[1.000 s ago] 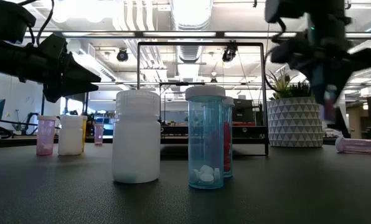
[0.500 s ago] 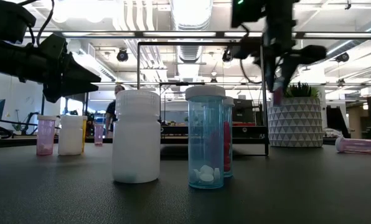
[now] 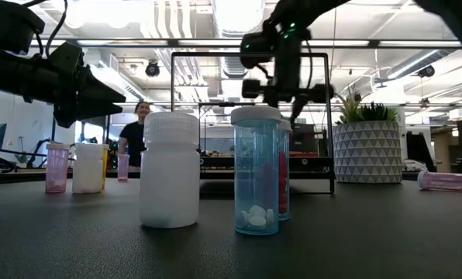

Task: Pick and place medicine bottles onto shelf by color
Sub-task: Put the top blue pill bottle on the shelf, then put the top blue pill bottle on the shelf aligned with the blue pill bottle

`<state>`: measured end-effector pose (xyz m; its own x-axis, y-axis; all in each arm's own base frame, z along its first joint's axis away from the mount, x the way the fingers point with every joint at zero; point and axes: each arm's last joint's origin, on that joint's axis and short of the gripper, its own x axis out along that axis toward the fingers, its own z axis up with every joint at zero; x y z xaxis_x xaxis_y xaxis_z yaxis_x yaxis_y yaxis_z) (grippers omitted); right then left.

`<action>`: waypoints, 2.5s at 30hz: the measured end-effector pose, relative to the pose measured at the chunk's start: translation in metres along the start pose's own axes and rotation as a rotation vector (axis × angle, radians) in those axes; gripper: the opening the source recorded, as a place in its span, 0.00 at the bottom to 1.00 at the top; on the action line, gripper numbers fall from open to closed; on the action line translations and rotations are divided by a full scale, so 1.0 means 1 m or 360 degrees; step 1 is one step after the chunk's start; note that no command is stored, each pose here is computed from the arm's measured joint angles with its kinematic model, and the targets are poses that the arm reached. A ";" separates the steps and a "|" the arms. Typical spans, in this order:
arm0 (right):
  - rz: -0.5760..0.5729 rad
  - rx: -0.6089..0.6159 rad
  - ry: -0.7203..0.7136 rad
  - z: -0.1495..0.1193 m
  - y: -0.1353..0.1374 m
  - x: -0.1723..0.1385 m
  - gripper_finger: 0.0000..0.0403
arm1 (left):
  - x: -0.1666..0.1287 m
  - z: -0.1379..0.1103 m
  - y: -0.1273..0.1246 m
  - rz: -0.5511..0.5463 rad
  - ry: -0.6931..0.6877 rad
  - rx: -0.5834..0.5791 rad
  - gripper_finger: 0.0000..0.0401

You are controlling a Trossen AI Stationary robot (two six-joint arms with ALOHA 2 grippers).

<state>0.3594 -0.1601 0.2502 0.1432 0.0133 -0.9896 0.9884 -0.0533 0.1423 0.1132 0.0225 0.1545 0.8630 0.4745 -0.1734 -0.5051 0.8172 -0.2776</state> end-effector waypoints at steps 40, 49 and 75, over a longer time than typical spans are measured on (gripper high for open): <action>-0.0036 0.0265 -0.0002 0.109 0.019 0.023 0.26 | 0.000 0.000 0.000 0.0000 0.0001 0.0000 0.43; -0.0027 0.0254 -0.0017 0.113 0.018 0.023 0.26 | 0.000 0.000 0.000 0.0000 0.0001 0.0000 0.43; 0.0008 0.0206 -0.0105 0.110 0.014 0.001 0.57 | 0.000 0.000 0.000 0.0000 0.0001 0.0000 0.43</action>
<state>0.3677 -0.2709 0.2492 0.1402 -0.0525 -0.9887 0.9723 -0.1815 0.1475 0.1132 0.0225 0.1544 0.8628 0.4745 -0.1743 -0.5053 0.8171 -0.2773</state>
